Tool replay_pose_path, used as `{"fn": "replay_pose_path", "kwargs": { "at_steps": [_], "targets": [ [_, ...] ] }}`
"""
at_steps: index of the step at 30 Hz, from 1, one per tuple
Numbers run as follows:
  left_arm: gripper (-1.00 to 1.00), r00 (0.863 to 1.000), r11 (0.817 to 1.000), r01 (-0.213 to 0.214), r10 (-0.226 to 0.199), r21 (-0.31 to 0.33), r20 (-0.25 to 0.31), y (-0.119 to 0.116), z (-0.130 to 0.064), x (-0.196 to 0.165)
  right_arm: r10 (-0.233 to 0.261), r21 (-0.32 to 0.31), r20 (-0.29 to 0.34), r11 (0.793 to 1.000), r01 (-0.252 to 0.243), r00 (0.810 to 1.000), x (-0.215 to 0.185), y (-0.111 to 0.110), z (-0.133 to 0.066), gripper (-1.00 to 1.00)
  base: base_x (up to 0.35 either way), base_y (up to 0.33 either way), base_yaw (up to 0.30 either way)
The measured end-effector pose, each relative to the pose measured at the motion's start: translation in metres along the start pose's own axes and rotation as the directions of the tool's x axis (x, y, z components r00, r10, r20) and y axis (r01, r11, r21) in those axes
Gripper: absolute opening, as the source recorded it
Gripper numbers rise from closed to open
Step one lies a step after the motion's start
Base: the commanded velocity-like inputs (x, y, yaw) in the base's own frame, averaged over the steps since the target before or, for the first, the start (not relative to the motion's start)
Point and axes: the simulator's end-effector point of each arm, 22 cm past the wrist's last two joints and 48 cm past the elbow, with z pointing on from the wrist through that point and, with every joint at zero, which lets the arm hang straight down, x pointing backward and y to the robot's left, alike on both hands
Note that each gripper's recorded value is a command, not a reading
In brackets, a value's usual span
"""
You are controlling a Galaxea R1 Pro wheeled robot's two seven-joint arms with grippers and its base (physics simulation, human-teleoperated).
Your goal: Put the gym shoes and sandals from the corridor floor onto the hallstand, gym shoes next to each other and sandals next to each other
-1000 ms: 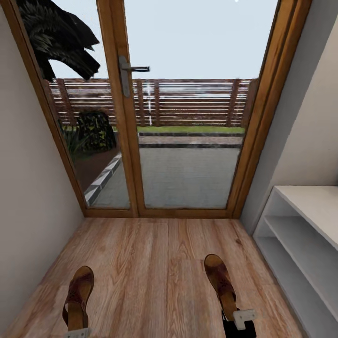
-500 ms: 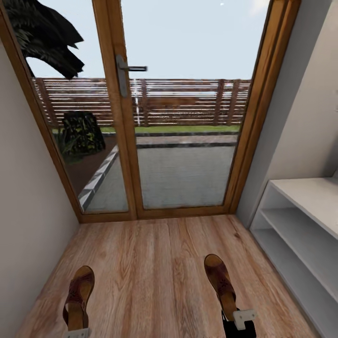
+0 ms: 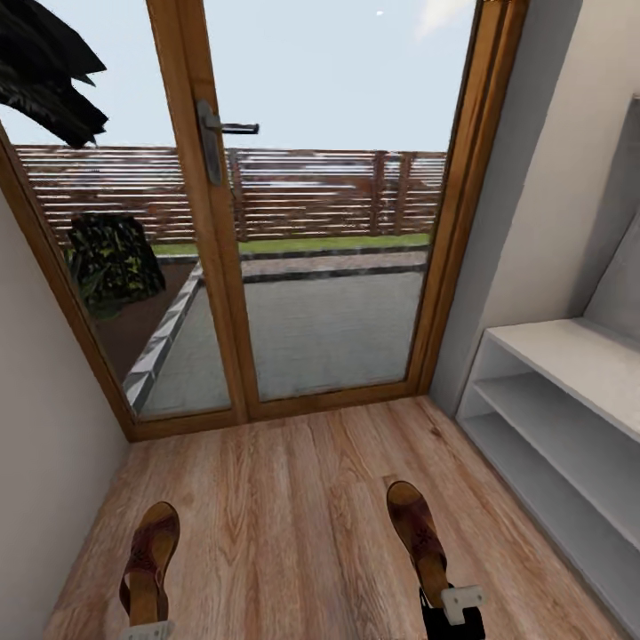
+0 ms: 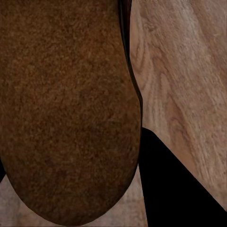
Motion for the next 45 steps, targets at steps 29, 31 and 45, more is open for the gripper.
{"fn": "replay_pose_path", "kwargs": {
  "at_steps": [29, 31, 45],
  "targets": [
    [-1.00, 1.000, 1.000, 0.000, 0.000, 0.001, 0.000, -0.0012, 0.0001, 0.0002, 0.000, 0.000, 0.000, 1.000, 0.000, 1.000, 0.0000, -0.0001, 0.0000, -1.00, 0.000, 0.060, -0.263],
    [-1.00, 1.000, 1.000, -0.001, 0.001, 0.001, -0.001, -0.0013, 0.0001, 0.0003, 0.000, 0.000, 0.000, 1.000, 0.000, 1.000, 0.0000, -0.0001, 0.0000, -1.00, 0.000, 0.000, -0.263],
    [-1.00, 1.000, 1.000, -0.002, 0.002, 0.001, -0.001, -0.0014, 0.0001, 0.0004, 0.000, 0.000, 0.000, 1.000, 0.000, 1.000, 0.0000, -0.0001, 0.0000, -1.00, 0.000, 0.000, -0.257]
  ]
}}
